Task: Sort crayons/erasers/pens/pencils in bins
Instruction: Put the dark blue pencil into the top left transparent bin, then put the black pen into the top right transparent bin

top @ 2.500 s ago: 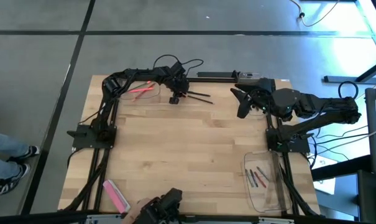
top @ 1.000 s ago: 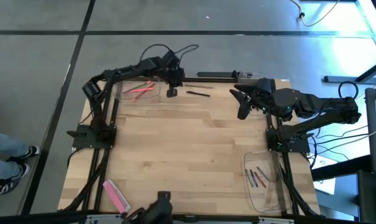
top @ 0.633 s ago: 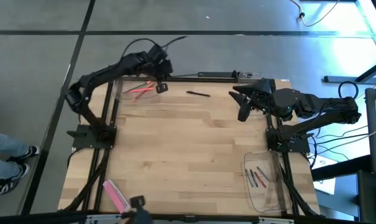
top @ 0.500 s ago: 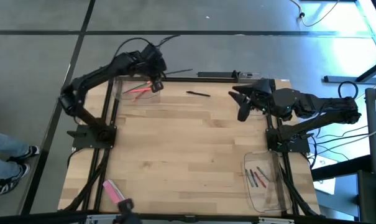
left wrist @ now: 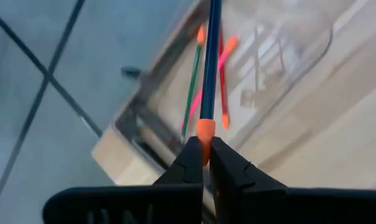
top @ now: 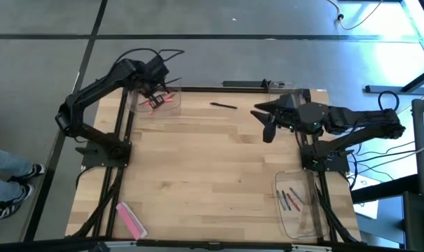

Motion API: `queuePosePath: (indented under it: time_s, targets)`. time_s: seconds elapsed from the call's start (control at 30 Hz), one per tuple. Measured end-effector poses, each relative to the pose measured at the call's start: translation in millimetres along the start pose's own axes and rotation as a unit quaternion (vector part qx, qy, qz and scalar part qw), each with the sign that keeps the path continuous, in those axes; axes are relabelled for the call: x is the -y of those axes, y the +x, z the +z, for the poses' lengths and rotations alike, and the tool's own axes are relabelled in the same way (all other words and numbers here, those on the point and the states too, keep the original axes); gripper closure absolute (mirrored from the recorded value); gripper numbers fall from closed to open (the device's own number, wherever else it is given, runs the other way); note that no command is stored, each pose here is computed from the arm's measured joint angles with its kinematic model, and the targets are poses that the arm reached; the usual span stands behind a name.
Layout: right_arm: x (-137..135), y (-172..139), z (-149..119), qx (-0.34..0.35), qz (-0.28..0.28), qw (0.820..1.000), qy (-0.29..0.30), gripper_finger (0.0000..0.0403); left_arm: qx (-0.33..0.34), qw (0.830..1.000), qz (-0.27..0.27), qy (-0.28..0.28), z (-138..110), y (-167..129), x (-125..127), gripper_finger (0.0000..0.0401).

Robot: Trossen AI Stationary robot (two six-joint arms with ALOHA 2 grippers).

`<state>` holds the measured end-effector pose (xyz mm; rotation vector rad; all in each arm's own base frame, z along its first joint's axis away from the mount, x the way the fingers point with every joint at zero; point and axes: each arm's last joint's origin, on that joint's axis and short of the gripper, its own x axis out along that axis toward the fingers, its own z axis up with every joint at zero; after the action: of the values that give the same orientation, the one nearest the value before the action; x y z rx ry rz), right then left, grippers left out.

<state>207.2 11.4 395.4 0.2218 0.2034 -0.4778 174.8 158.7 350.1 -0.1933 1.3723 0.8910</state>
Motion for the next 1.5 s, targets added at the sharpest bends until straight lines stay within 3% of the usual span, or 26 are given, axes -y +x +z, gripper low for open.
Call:
queuePosePath:
  time_s: [0.23, 0.47, 0.67, 0.87, 1.13, 1.33, 1.5]
  targets:
    - [-4, 9, -4, -0.011, -0.004, 1.0, -0.007, 0.027, -0.048, 0.999, 0.0, -0.022, -9, 4, 2, 0.0401]
    - [-5, 9, -4, -0.008, -0.003, 1.0, -0.007, 0.027, -0.115, 0.993, -0.022, 0.007, -24, 46, 19, 0.0401]
    - [-6, 9, -4, -0.012, 0.021, 0.999, -0.044, 0.027, -0.101, 0.994, -0.026, 0.027, -31, 92, 32, 0.0401]
    - [-9, 9, -5, -0.024, 0.066, 0.993, -0.096, 0.027, -0.065, 0.997, -0.024, 0.025, -33, 119, 35, 0.0401]
    - [-10, 8, -9, -0.047, 0.11, 0.983, -0.14, 0.027, -0.044, 0.999, -0.015, -0.001, -34, 135, 26, 0.0398]
    - [-10, 8, -9, -0.046, 0.109, 0.983, -0.142, 0.027, -0.033, 0.999, -0.014, -0.007, -32, 136, 25, 0.0361]
    - [-10, 8, -9, -0.046, 0.109, 0.983, -0.143, 0.027, -0.034, 0.999, 0.018, -0.011, -32, 136, 23, 0.0335]
